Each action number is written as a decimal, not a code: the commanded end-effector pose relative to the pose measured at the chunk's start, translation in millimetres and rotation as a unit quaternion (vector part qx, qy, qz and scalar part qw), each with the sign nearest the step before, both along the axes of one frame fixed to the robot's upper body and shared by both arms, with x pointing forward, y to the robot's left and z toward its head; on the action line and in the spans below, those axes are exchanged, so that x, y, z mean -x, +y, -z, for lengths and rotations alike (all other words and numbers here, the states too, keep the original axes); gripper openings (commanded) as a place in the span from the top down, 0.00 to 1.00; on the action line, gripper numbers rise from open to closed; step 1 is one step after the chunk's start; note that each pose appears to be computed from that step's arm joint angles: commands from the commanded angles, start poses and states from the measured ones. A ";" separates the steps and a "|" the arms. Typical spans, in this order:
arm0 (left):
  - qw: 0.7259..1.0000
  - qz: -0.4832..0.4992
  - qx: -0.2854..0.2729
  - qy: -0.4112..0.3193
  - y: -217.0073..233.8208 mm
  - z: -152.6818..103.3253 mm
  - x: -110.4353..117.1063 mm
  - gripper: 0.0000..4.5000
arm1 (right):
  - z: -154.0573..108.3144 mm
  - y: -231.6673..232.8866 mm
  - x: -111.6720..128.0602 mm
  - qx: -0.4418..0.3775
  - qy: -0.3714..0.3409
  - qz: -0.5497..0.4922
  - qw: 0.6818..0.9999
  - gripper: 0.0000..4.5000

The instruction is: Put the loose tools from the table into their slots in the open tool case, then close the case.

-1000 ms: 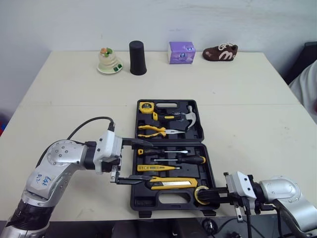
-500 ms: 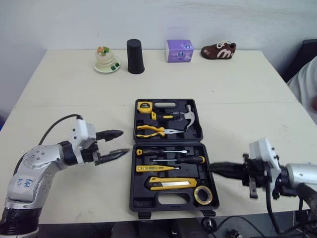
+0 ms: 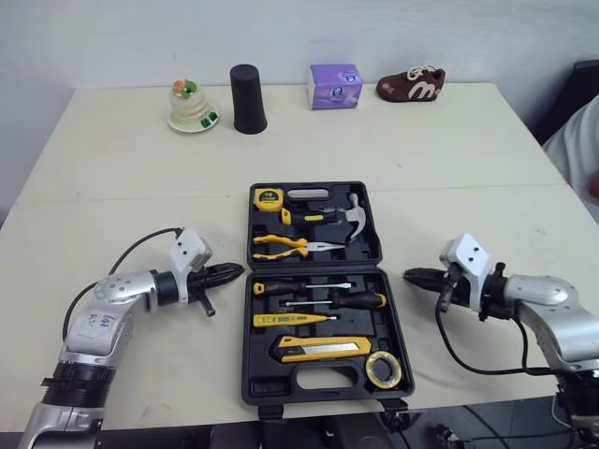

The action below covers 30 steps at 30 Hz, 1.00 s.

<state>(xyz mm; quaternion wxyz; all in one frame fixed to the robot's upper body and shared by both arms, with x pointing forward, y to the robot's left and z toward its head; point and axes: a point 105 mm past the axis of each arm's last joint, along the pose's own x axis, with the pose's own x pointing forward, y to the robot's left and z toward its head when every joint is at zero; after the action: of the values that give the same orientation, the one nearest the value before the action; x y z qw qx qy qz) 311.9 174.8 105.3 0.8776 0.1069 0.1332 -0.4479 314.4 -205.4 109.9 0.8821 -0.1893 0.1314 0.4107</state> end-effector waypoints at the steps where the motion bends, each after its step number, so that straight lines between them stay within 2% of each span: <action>1: 1.000 0.022 -0.004 -0.008 -11.5 -0.3 -0.9 0.99 | -3.8 17.0 -7.2 -0.007 -0.021 -0.019 1.000 1.00; 9: 0.999 0.044 0.013 -0.015 -33.7 -3.9 -4.2 0.99 | -8.1 40.6 -11.9 -0.009 -0.039 -0.061 0.997 1.00; 12: 0.999 0.039 0.015 -0.026 -40.1 -6.9 -8.7 0.99 | -11.1 49.7 -7.6 -0.014 -0.038 -0.083 0.996 1.00; 17: 0.999 0.050 0.011 -0.011 -45.7 -4.8 -2.3 0.99 | -13.5 54.1 2.0 -0.013 -0.027 -0.097 0.995 1.00; 23: 1.000 -0.005 -0.015 0.005 -14.6 3.3 -7.8 0.99 | -5.6 35.0 -1.1 0.023 -0.022 -0.061 0.998 1.00; 25: 0.999 -0.023 -0.022 0.006 -1.7 3.2 -6.7 0.85 | -6.5 24.4 -0.7 0.022 -0.006 -0.036 0.999 1.00; 27: 0.999 -0.041 -0.029 -0.001 12.5 1.4 -6.2 0.70 | -8.6 13.2 0.0 0.025 0.006 -0.011 1.000 0.85; 28: 0.998 -0.053 -0.023 -0.012 21.7 -4.3 -6.7 0.59 | -11.5 7.4 3.2 0.023 0.016 -0.006 1.000 0.78; 30: 0.997 -0.071 -0.014 -0.027 33.2 -12.6 -7.4 0.39 | -16.5 -2.4 6.3 0.017 0.033 0.019 0.999 0.57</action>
<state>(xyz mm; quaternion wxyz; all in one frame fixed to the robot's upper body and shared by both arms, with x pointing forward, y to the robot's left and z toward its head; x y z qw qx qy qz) 317.4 196.3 108.2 0.8979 0.1219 0.1400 -0.3991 309.1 -205.1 111.1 0.8737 -0.1966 0.1831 0.4056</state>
